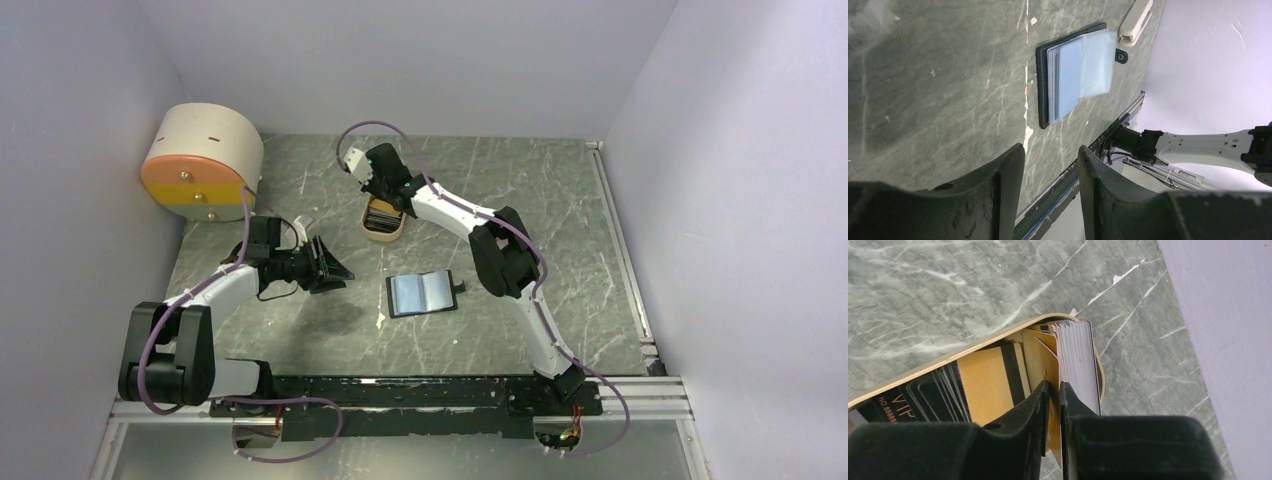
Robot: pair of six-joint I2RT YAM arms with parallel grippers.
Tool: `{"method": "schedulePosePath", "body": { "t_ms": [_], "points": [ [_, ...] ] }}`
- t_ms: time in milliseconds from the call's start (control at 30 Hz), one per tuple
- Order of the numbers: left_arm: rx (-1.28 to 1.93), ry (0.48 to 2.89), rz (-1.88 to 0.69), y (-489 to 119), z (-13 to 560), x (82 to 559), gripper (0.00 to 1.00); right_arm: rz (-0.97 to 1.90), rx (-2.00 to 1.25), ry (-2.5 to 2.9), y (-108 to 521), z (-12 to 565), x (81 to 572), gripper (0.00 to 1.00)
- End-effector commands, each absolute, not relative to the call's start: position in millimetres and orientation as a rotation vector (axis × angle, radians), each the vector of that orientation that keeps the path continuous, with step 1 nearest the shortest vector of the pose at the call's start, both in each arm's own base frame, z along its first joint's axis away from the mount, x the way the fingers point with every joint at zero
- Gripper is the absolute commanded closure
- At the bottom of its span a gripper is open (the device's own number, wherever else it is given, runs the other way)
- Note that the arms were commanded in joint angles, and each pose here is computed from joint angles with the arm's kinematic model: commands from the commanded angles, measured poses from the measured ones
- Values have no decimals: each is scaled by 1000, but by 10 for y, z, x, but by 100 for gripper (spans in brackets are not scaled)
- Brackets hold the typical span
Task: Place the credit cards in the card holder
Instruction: Pick up the credit card from the storage box.
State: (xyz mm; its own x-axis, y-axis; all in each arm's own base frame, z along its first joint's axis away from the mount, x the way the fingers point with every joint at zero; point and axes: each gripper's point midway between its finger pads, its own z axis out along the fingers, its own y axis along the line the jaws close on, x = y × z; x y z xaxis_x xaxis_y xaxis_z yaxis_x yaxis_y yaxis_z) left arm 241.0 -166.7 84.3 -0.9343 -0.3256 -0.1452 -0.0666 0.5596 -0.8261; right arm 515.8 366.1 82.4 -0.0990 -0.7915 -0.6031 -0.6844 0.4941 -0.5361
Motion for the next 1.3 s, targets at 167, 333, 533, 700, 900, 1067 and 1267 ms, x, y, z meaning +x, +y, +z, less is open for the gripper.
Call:
{"method": "schedulePosePath", "body": {
  "t_ms": [167,333,533,700,900,1067,1267],
  "points": [
    [-307,2492,-1343,-1673,873,2429,51,-101,-1179,1790,3649,1324,5184,97],
    [-307,2490,-1342,-1671,876,2427,51,-11,-1216,1817,3682,1355,5012,100],
    [-306,2491,-1341,-1671,878,2427,51,74,-1263,1869,3681,1333,4766,100],
    [-305,2489,-1345,-1674,885,2420,51,39,-1262,1884,3631,1266,4851,100],
    [-302,2489,-1342,-1672,887,2423,51,109,-1192,1902,3659,1481,4844,100],
    [-295,2484,-1333,-1665,916,2426,55,208,-1047,1952,3639,1775,4691,100],
    [-265,2470,-1309,-1659,992,2421,66,320,-819,2103,3429,1849,4327,100]
  ]
}}
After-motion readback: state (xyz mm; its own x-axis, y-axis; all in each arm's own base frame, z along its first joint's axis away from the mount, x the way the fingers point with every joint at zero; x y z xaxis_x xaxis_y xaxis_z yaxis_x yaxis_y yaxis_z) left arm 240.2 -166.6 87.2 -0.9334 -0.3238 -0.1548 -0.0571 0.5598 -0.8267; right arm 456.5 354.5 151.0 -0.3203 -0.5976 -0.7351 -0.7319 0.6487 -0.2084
